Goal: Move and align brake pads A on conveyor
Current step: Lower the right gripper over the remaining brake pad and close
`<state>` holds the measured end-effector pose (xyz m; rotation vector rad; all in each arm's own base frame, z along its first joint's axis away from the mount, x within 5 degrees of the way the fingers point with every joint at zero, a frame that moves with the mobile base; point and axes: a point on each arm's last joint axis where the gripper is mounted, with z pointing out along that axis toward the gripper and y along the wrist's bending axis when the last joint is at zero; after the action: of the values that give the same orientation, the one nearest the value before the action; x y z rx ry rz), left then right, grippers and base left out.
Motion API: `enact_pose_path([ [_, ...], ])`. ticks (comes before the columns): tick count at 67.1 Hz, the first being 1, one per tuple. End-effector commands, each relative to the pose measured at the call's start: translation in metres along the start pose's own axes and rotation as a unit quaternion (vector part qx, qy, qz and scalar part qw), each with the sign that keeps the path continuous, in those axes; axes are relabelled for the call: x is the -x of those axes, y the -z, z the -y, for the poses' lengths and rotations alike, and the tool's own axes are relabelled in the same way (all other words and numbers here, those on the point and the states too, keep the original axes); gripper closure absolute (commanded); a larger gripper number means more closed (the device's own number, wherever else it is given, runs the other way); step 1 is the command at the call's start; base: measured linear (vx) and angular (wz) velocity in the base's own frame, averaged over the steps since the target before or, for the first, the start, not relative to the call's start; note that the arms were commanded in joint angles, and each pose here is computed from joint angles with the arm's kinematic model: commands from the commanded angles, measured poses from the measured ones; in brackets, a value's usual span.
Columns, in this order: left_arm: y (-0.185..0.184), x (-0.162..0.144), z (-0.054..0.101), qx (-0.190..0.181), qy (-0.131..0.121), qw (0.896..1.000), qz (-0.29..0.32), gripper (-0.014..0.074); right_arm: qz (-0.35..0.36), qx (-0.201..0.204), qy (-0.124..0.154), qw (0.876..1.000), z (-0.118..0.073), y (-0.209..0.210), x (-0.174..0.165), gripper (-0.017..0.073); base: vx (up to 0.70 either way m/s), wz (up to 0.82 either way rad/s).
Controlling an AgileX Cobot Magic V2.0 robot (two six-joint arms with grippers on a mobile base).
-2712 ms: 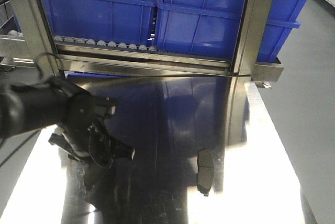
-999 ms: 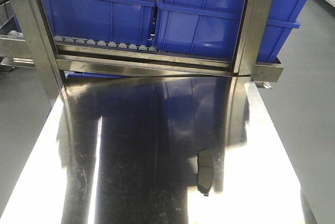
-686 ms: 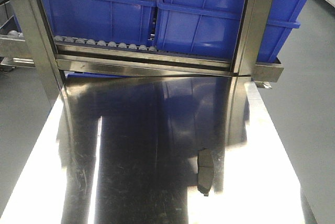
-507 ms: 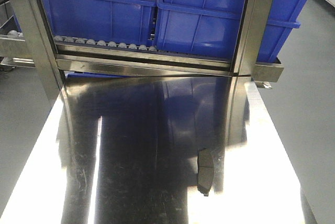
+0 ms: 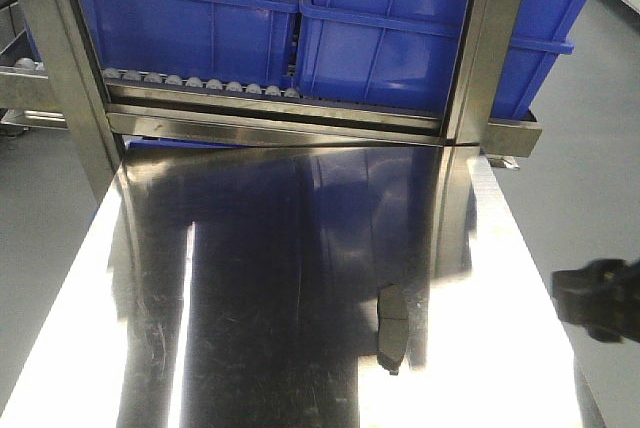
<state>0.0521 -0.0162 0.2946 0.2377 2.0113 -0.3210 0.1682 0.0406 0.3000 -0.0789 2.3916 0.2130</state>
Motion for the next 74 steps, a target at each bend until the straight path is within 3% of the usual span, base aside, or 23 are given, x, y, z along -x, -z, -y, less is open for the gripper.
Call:
enact_pose_path([
  [1,0.005,0.016,0.003,-0.017,0.002,0.998,0.054,0.0600,-0.013,0.006,-0.007,1.000,-0.004,-0.014,0.020,0.0146,0.00,0.00],
  [18,0.005,0.016,0.003,-0.017,0.002,0.998,0.054,0.0600,-0.151,-0.009,0.004,0.989,-0.004,-0.068,0.022,0.0146,0.00,0.00],
  [34,0.005,0.016,0.003,-0.017,0.002,0.998,0.054,0.0600,-0.204,-0.007,0.002,0.979,-0.011,-0.097,0.029,0.0146,0.00,0.00],
  [42,0.005,0.016,0.003,-0.017,0.002,0.998,0.054,0.0600,-0.213,0.014,0.012,0.977,-0.035,-0.107,0.039,0.0146,0.00,0.00],
  [50,0.005,0.016,0.003,-0.017,0.002,0.998,0.054,0.0600,-0.224,0.031,0.035,0.973,-0.068,-0.119,0.046,0.0145,0.00,0.00],
  [55,0.005,0.016,0.003,-0.017,0.002,0.998,0.054,0.0600,-0.234,0.037,0.036,0.971,-0.088,-0.130,0.048,0.0144,0.00,0.00],
  [63,0.005,0.016,0.003,-0.017,0.002,0.998,0.054,0.0600,-0.253,0.031,0.011,0.967,-0.104,-0.145,0.051,0.0139,0.00,0.00],
  [74,0.005,0.016,0.003,-0.017,0.002,0.998,0.054,0.0600,-0.279,0.010,-0.015,0.960,-0.106,-0.164,0.053,0.0112,0.00,0.00],
])
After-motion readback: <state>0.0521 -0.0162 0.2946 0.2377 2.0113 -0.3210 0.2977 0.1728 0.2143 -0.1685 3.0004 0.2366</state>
